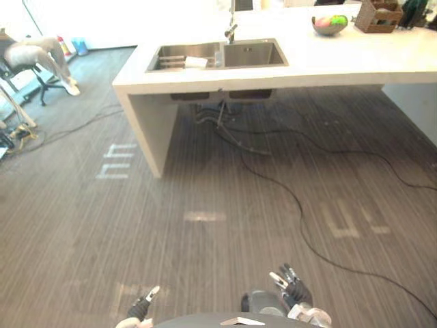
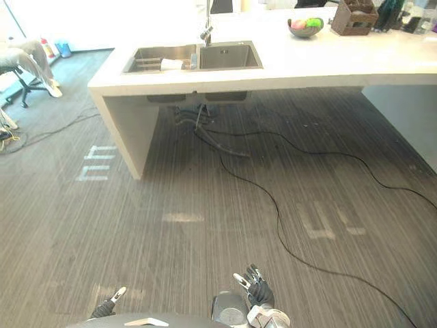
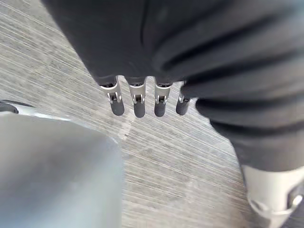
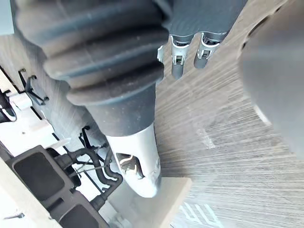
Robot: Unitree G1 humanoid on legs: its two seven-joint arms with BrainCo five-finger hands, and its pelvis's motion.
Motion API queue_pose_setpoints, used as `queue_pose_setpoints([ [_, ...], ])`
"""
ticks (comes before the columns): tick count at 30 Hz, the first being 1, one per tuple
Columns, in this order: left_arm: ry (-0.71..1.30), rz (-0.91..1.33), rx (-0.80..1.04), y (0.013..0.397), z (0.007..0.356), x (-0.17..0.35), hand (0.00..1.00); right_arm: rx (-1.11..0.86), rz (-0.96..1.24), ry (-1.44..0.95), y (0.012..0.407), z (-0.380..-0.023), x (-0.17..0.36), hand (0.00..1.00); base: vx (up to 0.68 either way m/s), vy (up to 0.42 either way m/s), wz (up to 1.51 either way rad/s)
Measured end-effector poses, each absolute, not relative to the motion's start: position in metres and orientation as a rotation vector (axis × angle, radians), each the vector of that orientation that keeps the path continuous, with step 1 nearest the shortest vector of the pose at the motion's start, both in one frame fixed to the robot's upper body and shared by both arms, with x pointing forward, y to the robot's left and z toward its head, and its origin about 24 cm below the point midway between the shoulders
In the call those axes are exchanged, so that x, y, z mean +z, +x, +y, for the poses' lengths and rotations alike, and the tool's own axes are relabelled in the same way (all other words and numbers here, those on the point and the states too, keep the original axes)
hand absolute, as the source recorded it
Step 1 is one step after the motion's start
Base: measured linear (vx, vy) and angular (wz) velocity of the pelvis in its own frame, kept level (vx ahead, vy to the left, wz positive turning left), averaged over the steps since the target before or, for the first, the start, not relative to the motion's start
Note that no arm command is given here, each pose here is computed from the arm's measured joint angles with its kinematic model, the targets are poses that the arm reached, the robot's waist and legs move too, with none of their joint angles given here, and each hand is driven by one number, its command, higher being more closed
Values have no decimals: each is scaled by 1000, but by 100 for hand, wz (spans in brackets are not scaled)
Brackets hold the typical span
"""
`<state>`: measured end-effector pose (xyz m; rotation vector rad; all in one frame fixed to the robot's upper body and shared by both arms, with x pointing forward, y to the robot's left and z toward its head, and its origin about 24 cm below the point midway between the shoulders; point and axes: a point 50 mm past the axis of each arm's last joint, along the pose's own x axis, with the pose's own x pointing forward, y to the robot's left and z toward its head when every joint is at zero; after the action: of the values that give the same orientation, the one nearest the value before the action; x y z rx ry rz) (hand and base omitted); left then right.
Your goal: Walk over to the sink, pick up the cup, carry it to the dishwasher, place the cup inside the dishwasher, then close the dishwasher door
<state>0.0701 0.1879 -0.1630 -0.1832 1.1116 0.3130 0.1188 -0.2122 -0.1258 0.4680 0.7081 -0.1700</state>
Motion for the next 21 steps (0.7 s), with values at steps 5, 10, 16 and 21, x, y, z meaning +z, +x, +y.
queue_pose_setpoints([
  [5, -50, 976, 287, 98, 196, -149, 0, -81, 742, 466, 139, -196, -126, 0, 451, -47, -22],
  [10, 139, 810, 214, 123, 188, -132, 0, -41, 727, 447, 148, -190, -123, 0, 379, 198, -19],
  [16, 402, 453, 42, 186, 144, -89, 0, 47, 756, 413, 163, -160, -122, 0, 463, 215, 24],
  [21, 497, 202, 71, 210, 145, -49, 0, 53, 815, 434, 149, -143, -129, 0, 424, 107, -16],
])
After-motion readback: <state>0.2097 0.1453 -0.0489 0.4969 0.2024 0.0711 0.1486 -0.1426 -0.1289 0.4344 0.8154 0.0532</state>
